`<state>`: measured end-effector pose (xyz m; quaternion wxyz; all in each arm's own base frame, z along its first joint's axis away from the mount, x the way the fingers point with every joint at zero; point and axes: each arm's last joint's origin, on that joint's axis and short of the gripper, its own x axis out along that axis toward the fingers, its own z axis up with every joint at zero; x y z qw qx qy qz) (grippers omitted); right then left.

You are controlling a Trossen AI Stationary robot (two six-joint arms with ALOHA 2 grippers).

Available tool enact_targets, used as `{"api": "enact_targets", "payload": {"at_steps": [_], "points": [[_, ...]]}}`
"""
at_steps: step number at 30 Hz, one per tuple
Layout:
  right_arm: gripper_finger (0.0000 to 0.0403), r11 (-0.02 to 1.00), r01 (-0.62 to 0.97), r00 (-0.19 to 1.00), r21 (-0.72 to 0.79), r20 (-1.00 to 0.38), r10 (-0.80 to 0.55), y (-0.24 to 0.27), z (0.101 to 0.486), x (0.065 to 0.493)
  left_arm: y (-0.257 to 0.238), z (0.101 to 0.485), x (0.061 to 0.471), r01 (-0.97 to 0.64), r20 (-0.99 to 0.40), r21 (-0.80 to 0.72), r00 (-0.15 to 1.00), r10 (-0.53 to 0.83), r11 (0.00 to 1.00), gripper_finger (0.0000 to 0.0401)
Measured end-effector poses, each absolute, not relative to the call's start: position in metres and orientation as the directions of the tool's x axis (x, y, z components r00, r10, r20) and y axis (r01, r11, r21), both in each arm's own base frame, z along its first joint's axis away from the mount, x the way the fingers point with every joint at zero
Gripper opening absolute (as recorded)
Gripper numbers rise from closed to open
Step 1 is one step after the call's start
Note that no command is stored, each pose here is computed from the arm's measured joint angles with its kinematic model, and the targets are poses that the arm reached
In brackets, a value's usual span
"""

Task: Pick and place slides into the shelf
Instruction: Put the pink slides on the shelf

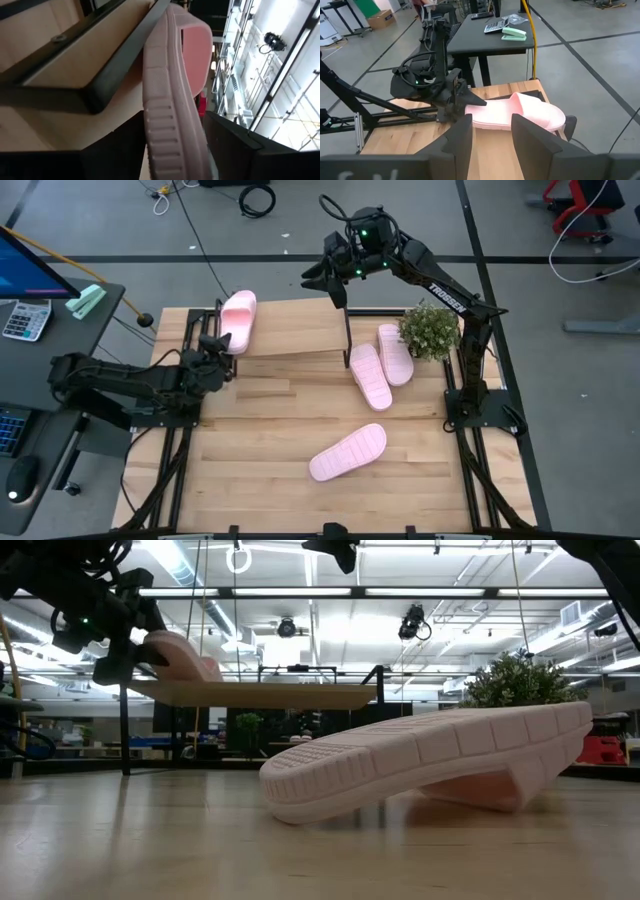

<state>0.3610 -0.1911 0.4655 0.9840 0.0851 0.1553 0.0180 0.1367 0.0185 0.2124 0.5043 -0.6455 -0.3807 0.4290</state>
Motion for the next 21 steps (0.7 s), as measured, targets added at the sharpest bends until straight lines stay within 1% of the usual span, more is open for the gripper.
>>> {"api": "enact_targets", "payload": {"at_steps": [7, 14, 21], "points": [[0.0142, 0.983, -0.004, 0.951, 0.186, -0.302, 0.061, -0.1912, 0.4656, 0.3609, 0.0151, 0.2123, 0.1372, 0.051, -0.173, -0.977, 0.369, 0.913, -0.205, 0.0234], [0.0142, 0.982, -0.004, 0.951, 0.189, -0.302, 0.062, -0.1912, 0.4656, 0.3609, 0.0142, 0.2110, 0.1373, 0.023, -0.216, -0.968, 0.431, 0.876, -0.249, 0.0260], [0.0142, 0.978, -0.025, 0.949, 0.208, -0.301, 0.088, -0.1904, 0.4653, 0.3608, 0.0148, 0.2178, 0.1298, 0.076, -0.194, -0.964, 0.443, 0.875, -0.253, 0.0274]]}}
